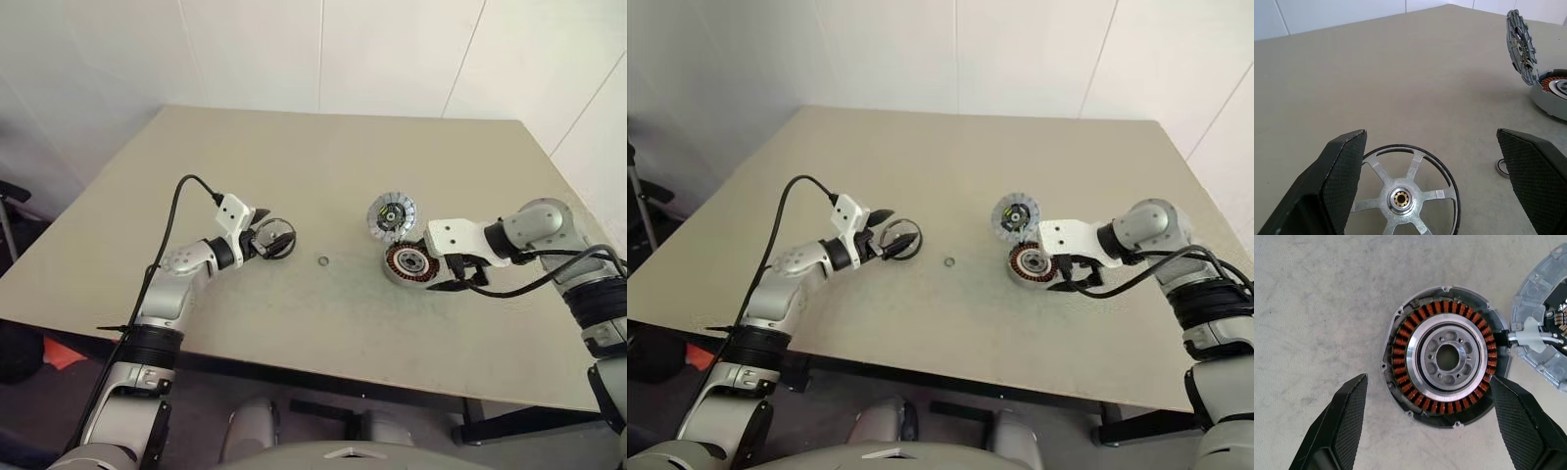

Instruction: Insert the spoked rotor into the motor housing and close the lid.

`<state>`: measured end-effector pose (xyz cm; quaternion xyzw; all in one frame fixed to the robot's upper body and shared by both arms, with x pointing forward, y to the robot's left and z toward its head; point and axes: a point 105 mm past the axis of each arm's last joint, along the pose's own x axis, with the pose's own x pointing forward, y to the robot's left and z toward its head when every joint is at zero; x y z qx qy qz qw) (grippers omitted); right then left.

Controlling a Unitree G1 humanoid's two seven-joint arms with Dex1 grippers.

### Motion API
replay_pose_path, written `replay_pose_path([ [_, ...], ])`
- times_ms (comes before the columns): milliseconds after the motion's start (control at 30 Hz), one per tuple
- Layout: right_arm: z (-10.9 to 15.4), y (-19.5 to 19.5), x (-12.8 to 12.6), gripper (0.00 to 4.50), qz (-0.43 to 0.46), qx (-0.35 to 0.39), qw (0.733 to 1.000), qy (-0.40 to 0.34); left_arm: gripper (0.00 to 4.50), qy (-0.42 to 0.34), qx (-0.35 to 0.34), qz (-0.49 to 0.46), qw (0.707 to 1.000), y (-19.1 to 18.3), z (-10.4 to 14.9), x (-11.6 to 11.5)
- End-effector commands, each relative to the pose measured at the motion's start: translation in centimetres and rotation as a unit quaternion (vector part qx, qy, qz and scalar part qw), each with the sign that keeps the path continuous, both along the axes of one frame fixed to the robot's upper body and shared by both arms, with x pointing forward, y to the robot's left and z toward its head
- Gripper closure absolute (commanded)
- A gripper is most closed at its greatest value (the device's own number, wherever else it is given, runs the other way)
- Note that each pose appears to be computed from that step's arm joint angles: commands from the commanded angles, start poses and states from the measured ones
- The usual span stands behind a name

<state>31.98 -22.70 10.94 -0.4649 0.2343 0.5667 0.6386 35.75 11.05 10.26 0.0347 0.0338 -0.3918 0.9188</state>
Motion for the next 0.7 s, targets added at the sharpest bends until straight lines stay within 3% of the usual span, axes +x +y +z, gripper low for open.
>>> replay_pose_path([
  [33,0.6,0.0,-0.3,0.03,0.004,0.004,1.0,-0.011,0.0,-0.025,-0.002,-0.003,1.0,0.0,1.4,0.2],
  [233,-1.7,1.2,-1.6,0.03,0.018,0.01,1.0,0.016,0.0,-0.027,-0.001,-0.003,1.0,0.1,1.5,0.4],
  [400,-2.3,2.0,-1.0,0.03,0.016,0.011,1.0,0.016,0.0,-0.035,-0.004,-0.006,0.999,-0.2,2.0,0.4],
  [700,0.4,3.5,0.7,0.03,0.026,0.022,0.999,-0.026,0.0,-0.031,-0.001,-0.003,1.0,0.0,1.6,0.1],
])
